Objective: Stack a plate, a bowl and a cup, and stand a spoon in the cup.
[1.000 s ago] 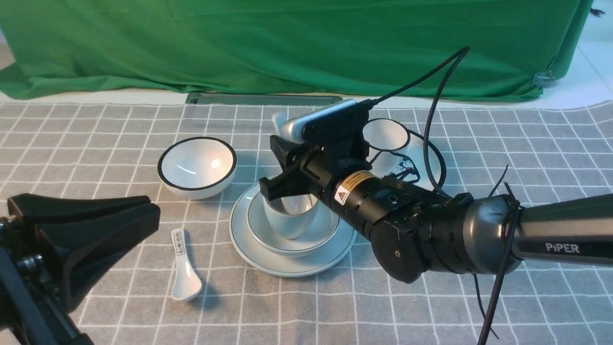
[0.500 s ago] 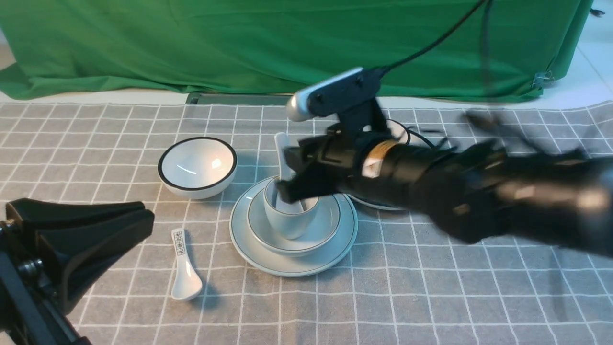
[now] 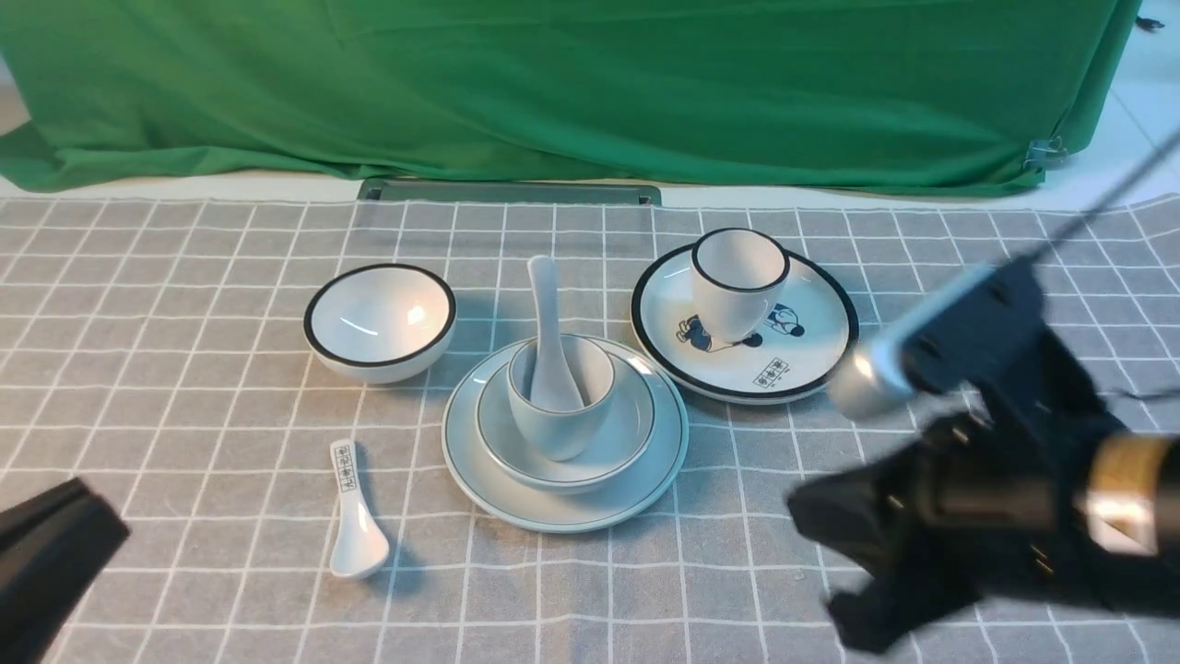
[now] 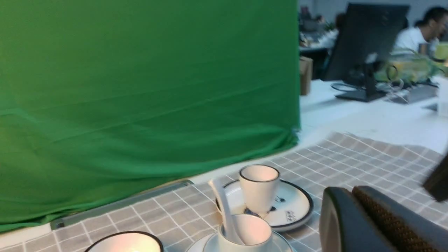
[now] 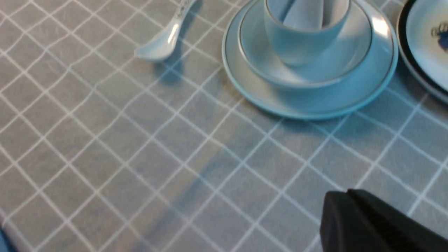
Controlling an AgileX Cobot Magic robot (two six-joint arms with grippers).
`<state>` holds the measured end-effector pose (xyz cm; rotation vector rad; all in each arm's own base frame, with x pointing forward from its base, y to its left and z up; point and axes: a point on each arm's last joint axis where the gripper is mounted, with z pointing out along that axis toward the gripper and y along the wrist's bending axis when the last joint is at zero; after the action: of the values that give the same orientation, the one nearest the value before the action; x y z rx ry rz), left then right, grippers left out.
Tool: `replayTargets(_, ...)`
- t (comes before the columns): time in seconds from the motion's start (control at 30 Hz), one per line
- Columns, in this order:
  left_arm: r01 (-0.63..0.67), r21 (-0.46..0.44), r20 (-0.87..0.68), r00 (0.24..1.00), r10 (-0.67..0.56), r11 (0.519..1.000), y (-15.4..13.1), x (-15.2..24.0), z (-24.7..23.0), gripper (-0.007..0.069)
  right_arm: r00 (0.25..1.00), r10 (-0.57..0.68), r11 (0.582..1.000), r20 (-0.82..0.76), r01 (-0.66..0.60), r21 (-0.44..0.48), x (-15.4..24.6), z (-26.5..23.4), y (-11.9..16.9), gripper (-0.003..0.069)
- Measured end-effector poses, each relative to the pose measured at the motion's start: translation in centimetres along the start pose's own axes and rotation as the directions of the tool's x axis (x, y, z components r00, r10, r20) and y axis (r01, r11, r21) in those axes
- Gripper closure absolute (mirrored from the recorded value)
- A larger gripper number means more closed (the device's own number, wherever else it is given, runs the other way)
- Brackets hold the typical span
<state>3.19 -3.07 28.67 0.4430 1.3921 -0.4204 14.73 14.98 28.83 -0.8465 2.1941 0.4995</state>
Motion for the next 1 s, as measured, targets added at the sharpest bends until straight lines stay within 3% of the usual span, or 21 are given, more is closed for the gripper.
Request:
replayTargets(0.3,-0.092,0.018,-0.113,0.989,0.094,0.996,-0.1,3.3,0.1,0.0608,0.999,0.015,1.0,0.047,-0.015,-0.006,1.2,-2.2,0.1,0.0599)
replayTargets(0.6,-0.096,0.034,-0.164,0.981,0.101,0.995,-0.2,4.7,0.2,0.0608,0.996,0.0,1.0,0.084,0.0,0.007,0.9,-2.2,0.0,0.0573)
replayTargets(0.77,-0.105,0.037,-0.168,0.98,0.11,0.994,-0.2,4.8,0.2,0.0608,0.989,-0.004,0.988,0.149,-0.019,0.151,1.9,-4.2,-2.5,0.0622)
replayTargets(0.9,-0.109,0.041,-0.173,0.978,0.114,0.993,-0.2,4.8,0.2,0.0608,0.976,0.053,0.955,0.211,-0.112,0.276,5.4,-5.6,-4.5,0.0643)
replayTargets(1.0,-0.112,0.042,-0.174,0.978,0.117,0.993,-0.2,4.8,0.2,0.0608,0.948,0.053,0.901,0.314,-0.181,0.394,10.2,-6.7,-5.1,0.0643)
